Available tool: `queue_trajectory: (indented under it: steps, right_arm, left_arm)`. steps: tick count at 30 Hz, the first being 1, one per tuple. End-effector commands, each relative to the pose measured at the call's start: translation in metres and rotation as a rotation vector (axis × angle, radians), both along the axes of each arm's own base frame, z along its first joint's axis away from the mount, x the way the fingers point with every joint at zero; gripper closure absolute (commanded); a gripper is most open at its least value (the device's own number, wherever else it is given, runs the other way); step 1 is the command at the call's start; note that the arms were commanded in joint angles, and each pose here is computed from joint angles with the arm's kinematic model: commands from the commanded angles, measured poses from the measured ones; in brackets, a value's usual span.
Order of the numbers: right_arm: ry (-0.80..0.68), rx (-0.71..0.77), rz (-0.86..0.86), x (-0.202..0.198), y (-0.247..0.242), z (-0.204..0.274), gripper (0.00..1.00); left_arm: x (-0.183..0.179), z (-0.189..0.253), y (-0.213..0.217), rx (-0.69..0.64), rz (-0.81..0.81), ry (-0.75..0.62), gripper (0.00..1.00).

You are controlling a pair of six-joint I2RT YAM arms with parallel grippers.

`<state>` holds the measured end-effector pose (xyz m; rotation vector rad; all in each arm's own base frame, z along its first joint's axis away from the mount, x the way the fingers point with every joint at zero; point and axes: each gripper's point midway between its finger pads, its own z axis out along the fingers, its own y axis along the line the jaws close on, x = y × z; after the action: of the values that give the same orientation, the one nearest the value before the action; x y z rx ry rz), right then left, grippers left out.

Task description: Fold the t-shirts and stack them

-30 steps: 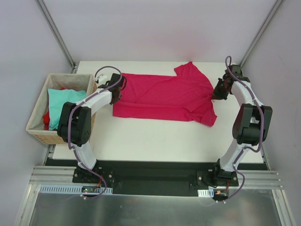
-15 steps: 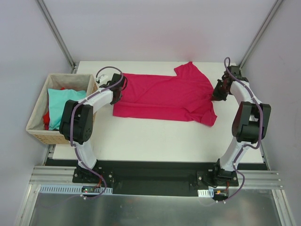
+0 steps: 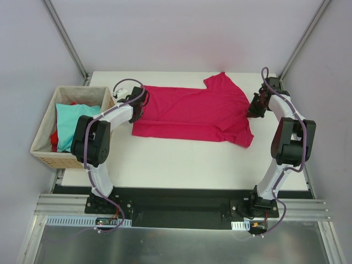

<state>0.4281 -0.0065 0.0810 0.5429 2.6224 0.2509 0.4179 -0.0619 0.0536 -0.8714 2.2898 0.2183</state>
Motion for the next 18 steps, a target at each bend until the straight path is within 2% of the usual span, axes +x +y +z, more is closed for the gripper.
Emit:
queue_trajectory:
  steps: [1, 3, 4, 5, 7, 8, 9, 11, 14, 17, 18]
  right_arm:
    - [-0.040, -0.007, 0.014, 0.012, 0.000, 0.007, 1.00]
    - [-0.037, -0.002, 0.017, 0.012, 0.001, 0.006, 1.00]
    - [-0.030, 0.002, 0.018, 0.010, 0.002, 0.006, 0.99]
    - [-0.029, 0.006, 0.022, 0.010, 0.002, 0.008, 0.75]
    - [-0.062, 0.041, 0.068, 0.011, 0.012, 0.024, 0.43]
    - [-0.084, 0.049, 0.081, 0.011, 0.015, 0.034, 0.15]
    - [-0.141, 0.056, 0.104, 0.011, 0.021, 0.057, 0.09]
    - [-0.178, 0.056, 0.134, 0.003, 0.030, 0.079, 0.01]
    - [-0.243, 0.065, 0.173, -0.023, 0.051, 0.112, 0.00]
    - [-0.239, 0.096, 0.222, -0.061, 0.081, 0.111, 0.00]
    - [-0.229, 0.123, 0.231, -0.071, 0.092, 0.109, 0.00]
  left_arm:
    - [0.009, 0.007, 0.006, 0.019, 0.007, -0.017, 1.00]
    - [0.011, 0.008, 0.006, 0.024, 0.000, -0.014, 0.99]
    - [0.011, 0.008, 0.006, 0.023, -0.002, -0.014, 0.91]
    - [0.011, 0.013, 0.006, 0.020, -0.001, -0.025, 0.76]
    - [0.011, 0.021, 0.004, 0.013, -0.010, -0.042, 0.36]
    - [0.012, 0.033, 0.003, 0.007, -0.018, -0.067, 0.28]
    - [0.014, 0.041, 0.000, -0.003, -0.035, -0.083, 0.24]
    - [0.015, 0.065, -0.009, -0.019, -0.086, -0.125, 0.16]
    - [0.005, 0.094, -0.029, -0.052, -0.180, -0.172, 0.01]
    - [-0.019, 0.107, -0.044, -0.106, -0.240, -0.197, 0.01]
    - [-0.032, 0.096, -0.045, -0.117, -0.251, -0.171, 0.01]
